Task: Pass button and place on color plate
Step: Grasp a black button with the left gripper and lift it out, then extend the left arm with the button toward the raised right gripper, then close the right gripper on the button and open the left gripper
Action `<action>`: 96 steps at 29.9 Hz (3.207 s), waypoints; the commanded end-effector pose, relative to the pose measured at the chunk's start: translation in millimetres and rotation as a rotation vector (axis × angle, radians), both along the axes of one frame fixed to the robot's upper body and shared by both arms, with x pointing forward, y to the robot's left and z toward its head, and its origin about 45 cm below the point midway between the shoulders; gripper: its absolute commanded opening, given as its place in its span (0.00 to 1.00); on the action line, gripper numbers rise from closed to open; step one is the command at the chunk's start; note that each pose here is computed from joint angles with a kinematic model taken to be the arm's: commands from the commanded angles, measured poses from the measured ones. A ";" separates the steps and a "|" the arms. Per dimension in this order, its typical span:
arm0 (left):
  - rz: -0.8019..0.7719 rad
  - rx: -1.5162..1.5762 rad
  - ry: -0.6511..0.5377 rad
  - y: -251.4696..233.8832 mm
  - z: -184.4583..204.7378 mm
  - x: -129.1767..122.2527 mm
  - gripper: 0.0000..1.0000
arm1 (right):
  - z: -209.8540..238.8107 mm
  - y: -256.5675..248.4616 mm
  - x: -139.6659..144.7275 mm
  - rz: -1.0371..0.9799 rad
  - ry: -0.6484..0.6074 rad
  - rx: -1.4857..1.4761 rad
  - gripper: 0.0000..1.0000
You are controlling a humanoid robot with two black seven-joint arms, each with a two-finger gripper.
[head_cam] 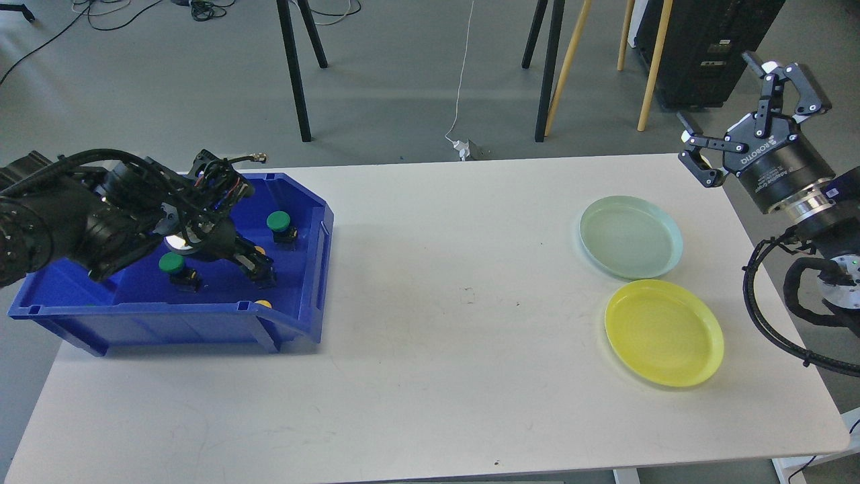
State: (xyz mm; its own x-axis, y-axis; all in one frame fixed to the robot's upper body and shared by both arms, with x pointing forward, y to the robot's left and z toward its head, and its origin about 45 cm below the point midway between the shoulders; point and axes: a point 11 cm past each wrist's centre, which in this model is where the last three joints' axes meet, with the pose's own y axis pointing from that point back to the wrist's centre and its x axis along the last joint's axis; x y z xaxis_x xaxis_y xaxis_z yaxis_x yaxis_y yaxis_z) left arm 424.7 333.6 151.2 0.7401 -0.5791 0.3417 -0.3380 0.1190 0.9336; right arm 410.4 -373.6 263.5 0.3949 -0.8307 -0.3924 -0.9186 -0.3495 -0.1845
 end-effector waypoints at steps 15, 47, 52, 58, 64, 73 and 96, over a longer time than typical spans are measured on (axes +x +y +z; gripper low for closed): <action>-0.073 -0.561 -0.144 -67.4 201.4 -20.5 0.03 | 8.6 -9.2 -9.3 0.001 -0.007 -0.005 1.00; 0.156 -1.460 0.111 -306.0 134.3 -1.8 0.06 | 10.5 84.6 -69.0 0.277 0.046 -0.132 0.98; 0.154 -1.455 0.117 -306.8 132.9 -2.9 0.06 | 12.0 85.0 -66.8 0.267 0.042 -0.134 0.97; 0.153 -1.454 0.116 -306.9 132.8 -2.9 0.06 | 11.6 83.4 -64.8 0.247 0.050 -0.150 0.86; 0.152 -1.454 0.118 -307.2 133.0 -3.3 0.06 | 15.8 83.9 -60.5 0.248 0.042 -0.162 0.79; 0.153 -1.455 0.118 -307.2 133.0 -3.2 0.06 | 16.4 89.3 -58.5 0.259 0.041 -0.161 0.76; 0.153 -1.455 0.118 -307.2 133.0 -3.2 0.06 | 10.1 100.1 -59.3 0.288 0.054 -0.142 0.44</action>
